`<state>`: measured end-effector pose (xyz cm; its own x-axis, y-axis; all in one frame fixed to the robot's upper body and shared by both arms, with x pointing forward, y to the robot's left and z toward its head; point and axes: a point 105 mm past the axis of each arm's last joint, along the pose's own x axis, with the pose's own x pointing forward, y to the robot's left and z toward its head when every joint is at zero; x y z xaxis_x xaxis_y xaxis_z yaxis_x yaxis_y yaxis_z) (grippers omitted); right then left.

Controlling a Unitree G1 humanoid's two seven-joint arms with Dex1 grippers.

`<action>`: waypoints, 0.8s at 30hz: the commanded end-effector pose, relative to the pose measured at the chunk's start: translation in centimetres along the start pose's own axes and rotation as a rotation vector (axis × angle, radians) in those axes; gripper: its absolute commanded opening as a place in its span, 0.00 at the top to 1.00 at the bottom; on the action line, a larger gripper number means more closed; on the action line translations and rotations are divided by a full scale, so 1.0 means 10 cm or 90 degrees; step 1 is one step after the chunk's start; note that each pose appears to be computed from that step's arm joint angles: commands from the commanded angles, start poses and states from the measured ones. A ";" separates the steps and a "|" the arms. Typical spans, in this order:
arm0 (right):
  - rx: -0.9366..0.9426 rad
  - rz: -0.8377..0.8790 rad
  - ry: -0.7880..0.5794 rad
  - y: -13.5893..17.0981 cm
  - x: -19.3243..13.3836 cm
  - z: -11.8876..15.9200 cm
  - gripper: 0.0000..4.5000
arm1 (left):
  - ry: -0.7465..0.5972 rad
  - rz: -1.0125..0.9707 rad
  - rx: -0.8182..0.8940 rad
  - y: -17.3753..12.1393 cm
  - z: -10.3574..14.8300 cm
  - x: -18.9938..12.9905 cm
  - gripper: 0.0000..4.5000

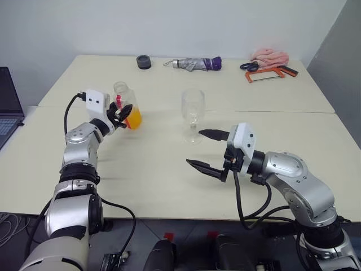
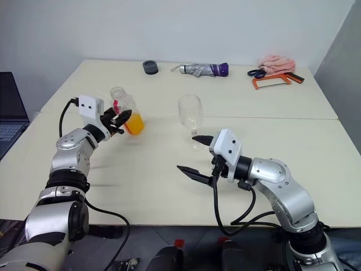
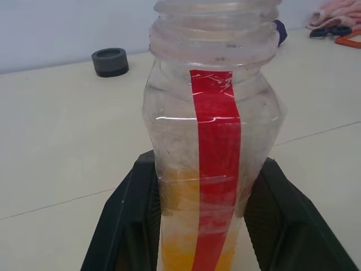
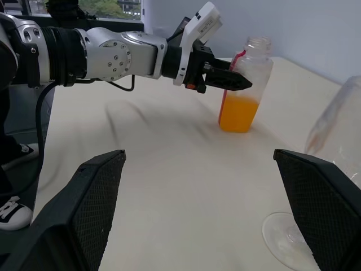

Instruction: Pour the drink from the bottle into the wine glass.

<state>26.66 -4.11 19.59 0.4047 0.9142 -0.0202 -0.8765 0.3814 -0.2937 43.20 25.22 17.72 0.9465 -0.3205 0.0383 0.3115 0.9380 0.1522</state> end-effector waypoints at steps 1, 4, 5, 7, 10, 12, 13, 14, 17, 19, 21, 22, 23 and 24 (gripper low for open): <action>-0.034 -0.022 -0.039 -0.04 -0.04 0.20 0.00 | -0.084 -0.048 0.101 -0.22 0.45 0.08 0.63; -0.027 -0.054 -0.059 -0.11 -0.08 0.27 0.00 | -0.124 -0.088 0.212 -0.46 0.67 0.10 0.63; -0.023 -0.063 -0.064 -0.12 -0.09 0.29 0.00 | -0.135 -0.096 0.237 -0.51 0.72 0.10 0.63; -0.020 -0.085 -0.076 -0.16 -0.11 0.32 0.00 | -0.155 -0.105 0.288 -0.60 0.83 0.11 0.63; -0.025 -0.139 -0.090 -0.27 -0.13 0.35 0.00 | -0.189 -0.117 0.359 -0.72 1.01 0.15 0.63; -0.024 -0.163 -0.092 -0.32 -0.13 0.36 0.00 | -0.207 -0.120 0.407 -0.77 1.10 0.17 0.63; -0.021 -0.167 -0.093 -0.33 -0.12 0.35 0.00 | -0.214 -0.125 0.440 -0.80 1.13 0.18 0.63; -0.019 -0.172 -0.092 -0.34 -0.11 0.35 0.00 | -0.219 -0.129 0.466 -0.83 1.16 0.19 0.63; -0.018 -0.195 -0.088 -0.38 -0.09 0.32 0.00 | -0.235 -0.132 0.525 -0.87 1.21 0.23 0.63; -0.020 -0.213 -0.087 -0.41 -0.08 0.32 0.00 | -0.243 -0.137 0.562 -0.89 1.24 0.26 0.63; -0.025 -0.221 -0.085 -0.43 -0.07 0.31 0.00 | -0.251 -0.140 0.587 -0.90 1.26 0.27 0.63; -0.025 -0.230 -0.086 -0.45 -0.07 0.31 0.00 | -0.255 -0.139 0.600 -0.91 1.27 0.28 0.63; -0.019 -0.237 -0.088 -0.46 -0.07 0.30 0.00 | -0.256 -0.139 0.618 -0.91 1.27 0.29 0.63; -0.014 -0.241 -0.089 -0.47 -0.06 0.30 0.00 | -0.259 -0.138 0.633 -0.91 1.28 0.29 0.63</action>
<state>29.85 -6.12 22.63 0.6630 0.7287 0.1715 -0.6818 0.6824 -0.2635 42.53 14.25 26.06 0.7535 -0.6438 0.1331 0.1950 0.4122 0.8900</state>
